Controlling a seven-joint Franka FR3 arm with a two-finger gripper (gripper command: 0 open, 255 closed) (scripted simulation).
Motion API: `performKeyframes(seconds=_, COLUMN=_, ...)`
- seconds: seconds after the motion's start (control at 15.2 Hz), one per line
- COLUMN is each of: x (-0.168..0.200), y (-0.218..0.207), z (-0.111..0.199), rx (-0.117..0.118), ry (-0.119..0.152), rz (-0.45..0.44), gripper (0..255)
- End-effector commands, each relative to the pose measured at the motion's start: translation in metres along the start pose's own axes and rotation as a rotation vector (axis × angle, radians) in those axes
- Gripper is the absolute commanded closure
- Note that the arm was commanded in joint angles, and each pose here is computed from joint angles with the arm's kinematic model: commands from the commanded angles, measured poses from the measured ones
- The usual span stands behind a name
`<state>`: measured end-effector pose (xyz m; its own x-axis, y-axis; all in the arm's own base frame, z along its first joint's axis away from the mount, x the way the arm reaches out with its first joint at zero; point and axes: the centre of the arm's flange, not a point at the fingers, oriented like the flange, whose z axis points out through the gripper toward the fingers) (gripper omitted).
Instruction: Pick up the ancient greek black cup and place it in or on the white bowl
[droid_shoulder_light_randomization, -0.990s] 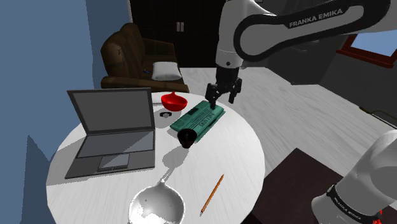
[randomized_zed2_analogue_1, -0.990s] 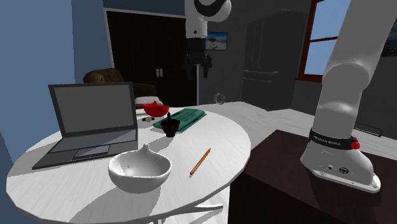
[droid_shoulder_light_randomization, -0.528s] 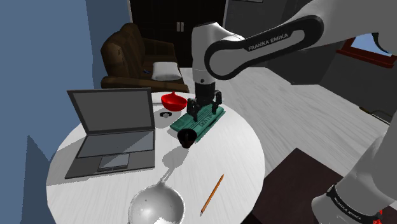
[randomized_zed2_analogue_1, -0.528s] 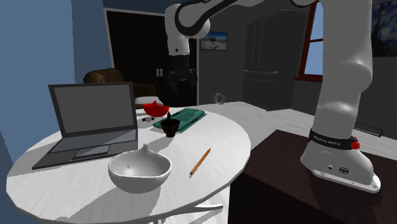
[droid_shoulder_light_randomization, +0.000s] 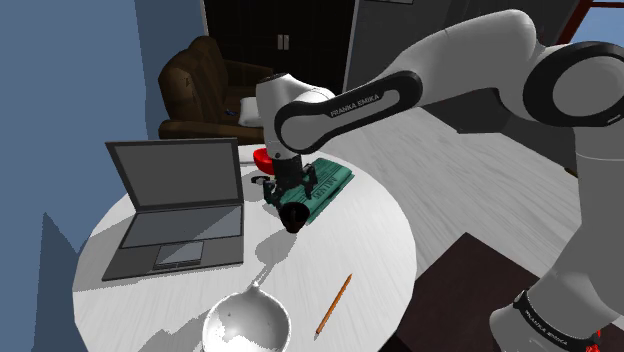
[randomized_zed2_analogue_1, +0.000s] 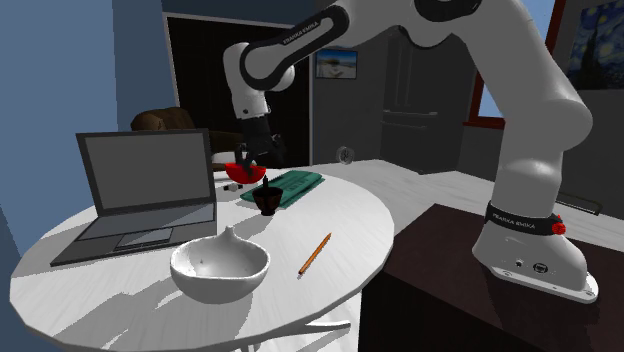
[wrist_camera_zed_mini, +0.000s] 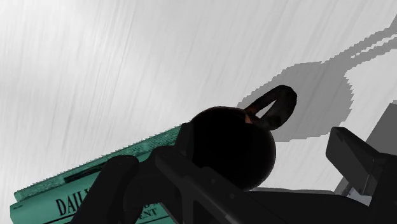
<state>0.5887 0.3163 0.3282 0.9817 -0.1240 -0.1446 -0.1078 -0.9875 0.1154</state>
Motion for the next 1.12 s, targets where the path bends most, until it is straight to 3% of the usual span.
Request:
performKeyframes(seconds=0.0, x=0.006, y=-0.009, z=0.011, rx=-0.007, ry=-0.009, rz=0.002, gripper=0)
performKeyframes(seconds=0.46, x=0.006, y=-0.009, z=0.051, rx=-0.007, ry=-0.009, rz=0.002, gripper=0)
performKeyframes(seconds=0.99, x=0.006, y=-0.009, z=0.051, rx=-0.007, ry=-0.009, rz=0.002, gripper=0)
performKeyframes(seconds=1.06, x=0.006, y=-0.009, z=0.051, rx=-0.007, ry=-0.009, rz=0.002, gripper=255)
